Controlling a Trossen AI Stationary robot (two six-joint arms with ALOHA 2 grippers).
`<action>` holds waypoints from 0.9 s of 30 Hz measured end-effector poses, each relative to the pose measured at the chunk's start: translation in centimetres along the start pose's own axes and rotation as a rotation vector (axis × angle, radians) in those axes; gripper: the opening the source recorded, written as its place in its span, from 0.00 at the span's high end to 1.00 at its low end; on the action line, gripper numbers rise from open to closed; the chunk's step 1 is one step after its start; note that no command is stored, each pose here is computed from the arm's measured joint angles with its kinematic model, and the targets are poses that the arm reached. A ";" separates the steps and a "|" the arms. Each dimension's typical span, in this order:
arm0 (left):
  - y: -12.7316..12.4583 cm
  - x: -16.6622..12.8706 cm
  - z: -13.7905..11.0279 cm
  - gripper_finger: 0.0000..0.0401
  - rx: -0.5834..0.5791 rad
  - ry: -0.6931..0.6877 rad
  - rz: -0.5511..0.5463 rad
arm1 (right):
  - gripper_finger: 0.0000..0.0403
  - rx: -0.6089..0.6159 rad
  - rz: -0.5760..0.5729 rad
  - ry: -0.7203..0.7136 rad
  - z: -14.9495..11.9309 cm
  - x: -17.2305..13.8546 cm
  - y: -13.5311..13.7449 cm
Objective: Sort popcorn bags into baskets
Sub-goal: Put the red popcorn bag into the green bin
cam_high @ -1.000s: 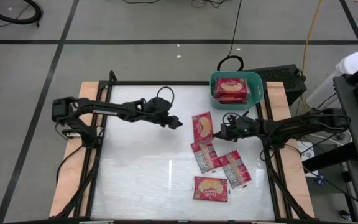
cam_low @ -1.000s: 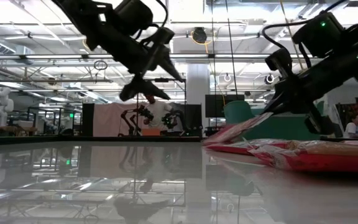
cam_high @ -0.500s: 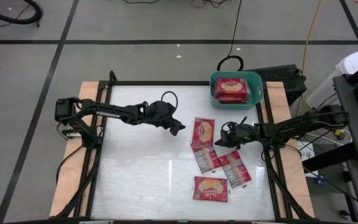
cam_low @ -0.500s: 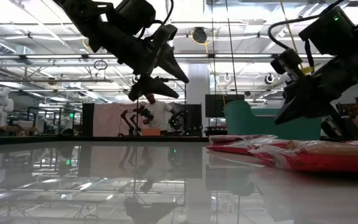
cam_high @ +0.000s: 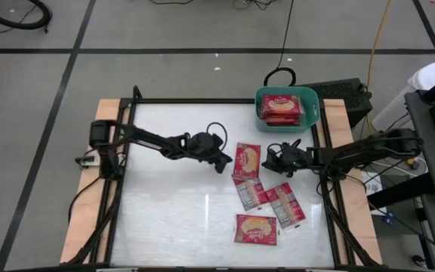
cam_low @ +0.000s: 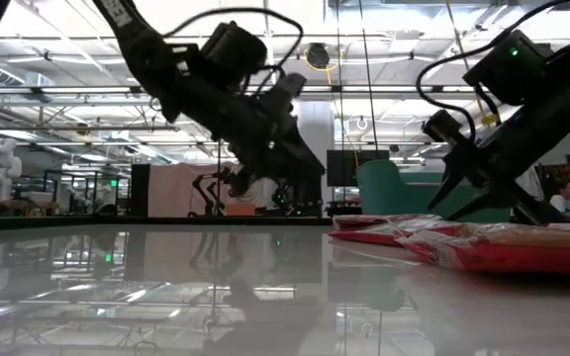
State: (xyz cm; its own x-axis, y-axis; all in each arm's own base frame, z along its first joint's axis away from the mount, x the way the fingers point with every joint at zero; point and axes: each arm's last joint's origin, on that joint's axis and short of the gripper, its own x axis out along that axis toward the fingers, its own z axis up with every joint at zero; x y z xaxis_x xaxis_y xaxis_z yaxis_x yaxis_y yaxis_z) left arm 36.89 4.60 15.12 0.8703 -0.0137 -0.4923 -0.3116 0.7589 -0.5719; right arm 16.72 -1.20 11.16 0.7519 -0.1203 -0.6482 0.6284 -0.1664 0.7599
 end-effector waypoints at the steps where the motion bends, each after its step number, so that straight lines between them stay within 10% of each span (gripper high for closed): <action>1: 0.1 0.3 -0.2 0.85 -0.008 0.001 -0.002 | 0.74 -0.001 -0.013 -0.002 0.0 0.1 -0.2; 15: 0.9 2.5 -2.7 0.87 -0.035 0.052 0.004 | 0.49 -0.068 0.054 -0.030 -0.1 3.5 1.1; 27: 0.8 1.9 -1.8 0.86 -0.048 0.061 -0.054 | 0.95 -0.196 0.096 -0.025 0.7 4.8 3.1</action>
State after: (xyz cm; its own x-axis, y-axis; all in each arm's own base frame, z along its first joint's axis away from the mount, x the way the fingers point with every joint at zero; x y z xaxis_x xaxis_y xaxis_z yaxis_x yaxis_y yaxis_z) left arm 37.65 3.99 12.57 0.8619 -0.0947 -0.4982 -0.2838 0.7240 -0.6287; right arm 22.15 -2.96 10.42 0.8063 -0.1509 -0.5720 0.5831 0.0401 0.8114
